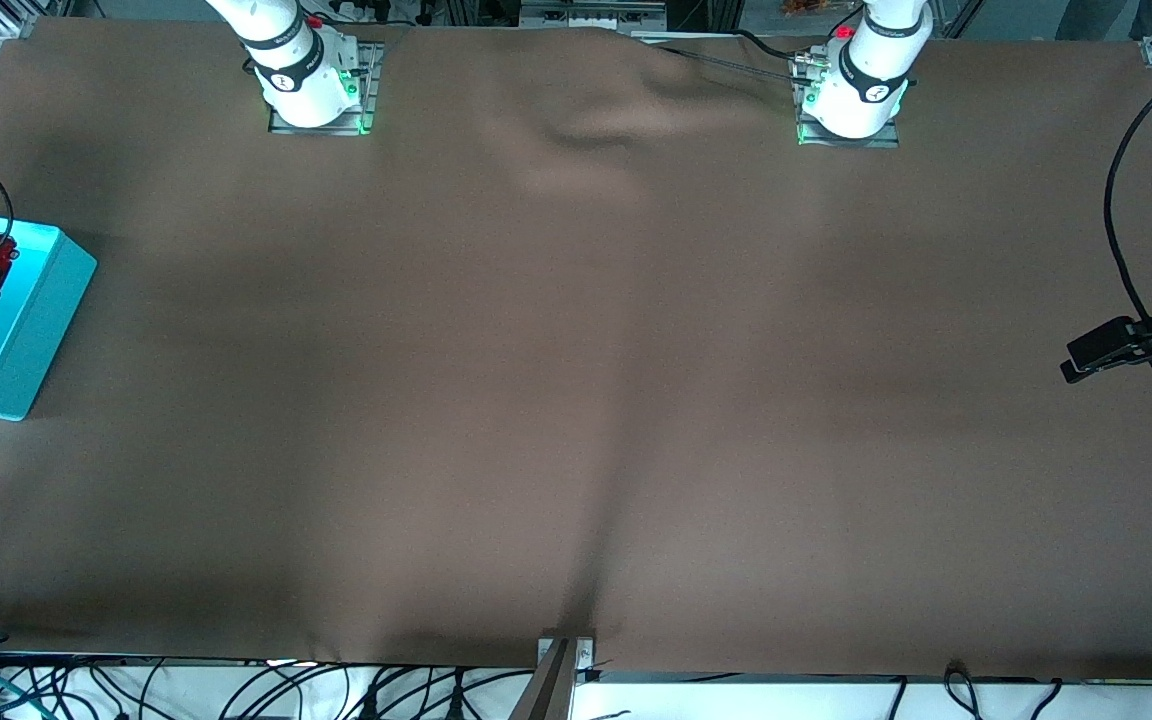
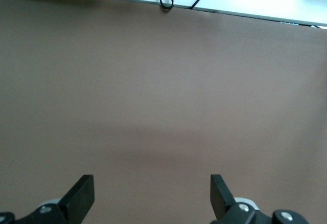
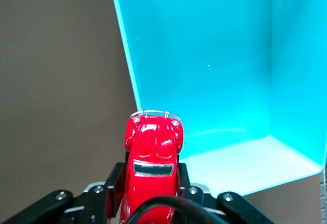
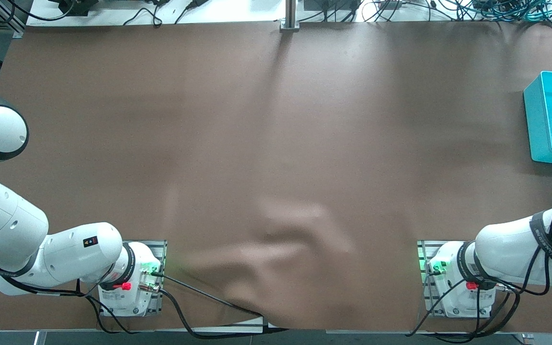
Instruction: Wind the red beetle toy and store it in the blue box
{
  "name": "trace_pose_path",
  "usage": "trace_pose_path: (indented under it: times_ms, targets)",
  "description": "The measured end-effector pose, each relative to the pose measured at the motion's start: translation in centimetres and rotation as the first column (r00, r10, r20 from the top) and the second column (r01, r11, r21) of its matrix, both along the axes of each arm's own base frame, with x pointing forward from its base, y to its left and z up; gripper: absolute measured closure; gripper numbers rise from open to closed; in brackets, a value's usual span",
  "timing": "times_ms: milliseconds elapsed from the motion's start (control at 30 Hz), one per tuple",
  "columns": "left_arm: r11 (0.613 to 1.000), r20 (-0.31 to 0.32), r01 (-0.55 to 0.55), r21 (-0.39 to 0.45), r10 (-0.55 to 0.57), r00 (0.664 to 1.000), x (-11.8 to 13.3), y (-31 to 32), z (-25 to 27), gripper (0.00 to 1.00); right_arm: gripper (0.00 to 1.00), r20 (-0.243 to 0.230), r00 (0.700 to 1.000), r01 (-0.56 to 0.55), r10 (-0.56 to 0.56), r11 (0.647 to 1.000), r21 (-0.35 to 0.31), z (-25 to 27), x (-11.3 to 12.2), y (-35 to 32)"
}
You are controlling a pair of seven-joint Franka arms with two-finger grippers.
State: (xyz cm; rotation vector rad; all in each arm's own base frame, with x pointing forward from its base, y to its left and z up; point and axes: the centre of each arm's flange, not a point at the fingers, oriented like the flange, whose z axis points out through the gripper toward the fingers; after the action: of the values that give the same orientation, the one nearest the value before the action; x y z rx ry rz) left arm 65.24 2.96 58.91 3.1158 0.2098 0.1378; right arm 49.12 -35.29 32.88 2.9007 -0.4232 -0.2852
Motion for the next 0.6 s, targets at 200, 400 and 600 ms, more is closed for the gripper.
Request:
trace_pose_path:
  times_ms: [200, 400, 600]
  targets:
    - [1.0, 0.0, 0.0, 0.0, 0.0, 1.0, 0.0, 0.0, 0.0, 0.0, 0.55, -0.029, 0.999, -0.043, 0.043, 0.999, 0.007, -1.0, -1.1, -3.6]
    - [1.0, 0.0, 0.0, 0.0, 0.0, 1.0, 0.0, 0.0, 0.0, 0.0, 0.55, -0.036, 0.998, -0.052, 0.052, 0.999, -0.004, -2.1, -1.8, -6.6]
    - [1.0, 0.0, 0.0, 0.0, 0.0, 1.0, 0.0, 0.0, 0.0, 0.0, 0.55, -0.038, 0.997, -0.074, 0.074, 0.997, -0.012, -3.6, -2.1, -7.8]
